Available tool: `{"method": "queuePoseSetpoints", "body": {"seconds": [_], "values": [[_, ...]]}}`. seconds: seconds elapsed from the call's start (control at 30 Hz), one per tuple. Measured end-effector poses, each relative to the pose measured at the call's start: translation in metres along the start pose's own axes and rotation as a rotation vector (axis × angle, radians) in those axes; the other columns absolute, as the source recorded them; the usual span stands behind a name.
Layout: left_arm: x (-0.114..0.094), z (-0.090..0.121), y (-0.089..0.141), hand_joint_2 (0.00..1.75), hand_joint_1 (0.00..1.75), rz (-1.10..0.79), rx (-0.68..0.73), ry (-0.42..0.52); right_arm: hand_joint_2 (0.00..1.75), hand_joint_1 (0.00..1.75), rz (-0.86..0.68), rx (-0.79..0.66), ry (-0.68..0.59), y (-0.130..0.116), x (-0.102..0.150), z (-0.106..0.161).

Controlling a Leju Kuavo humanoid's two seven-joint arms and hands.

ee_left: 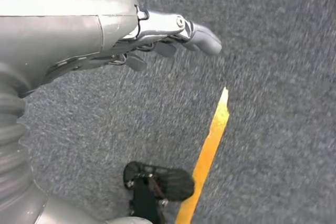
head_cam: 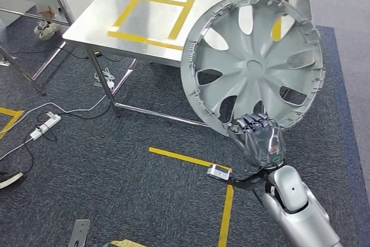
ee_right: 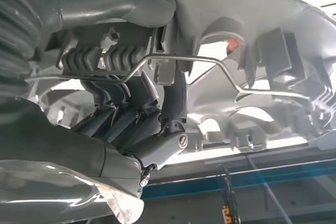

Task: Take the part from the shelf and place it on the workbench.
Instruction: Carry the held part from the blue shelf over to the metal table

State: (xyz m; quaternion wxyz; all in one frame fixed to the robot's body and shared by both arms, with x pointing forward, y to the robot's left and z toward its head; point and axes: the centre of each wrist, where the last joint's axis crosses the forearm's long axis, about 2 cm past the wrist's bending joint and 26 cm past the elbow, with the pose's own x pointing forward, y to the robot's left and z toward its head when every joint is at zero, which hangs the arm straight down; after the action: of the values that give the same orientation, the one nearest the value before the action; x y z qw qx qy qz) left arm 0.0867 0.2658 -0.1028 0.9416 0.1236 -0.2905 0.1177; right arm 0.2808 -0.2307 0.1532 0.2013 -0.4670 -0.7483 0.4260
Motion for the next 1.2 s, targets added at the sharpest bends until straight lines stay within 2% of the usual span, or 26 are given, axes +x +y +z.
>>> {"method": "queuePoseSetpoints", "body": {"seconds": [1.2], "values": [[-0.0011,-0.0003,0.0023,1.75,0.00,0.003,-0.010,0.015,1.75,1.75,0.019,-0.004,0.001,0.0039,0.0018,-0.0057]]}}
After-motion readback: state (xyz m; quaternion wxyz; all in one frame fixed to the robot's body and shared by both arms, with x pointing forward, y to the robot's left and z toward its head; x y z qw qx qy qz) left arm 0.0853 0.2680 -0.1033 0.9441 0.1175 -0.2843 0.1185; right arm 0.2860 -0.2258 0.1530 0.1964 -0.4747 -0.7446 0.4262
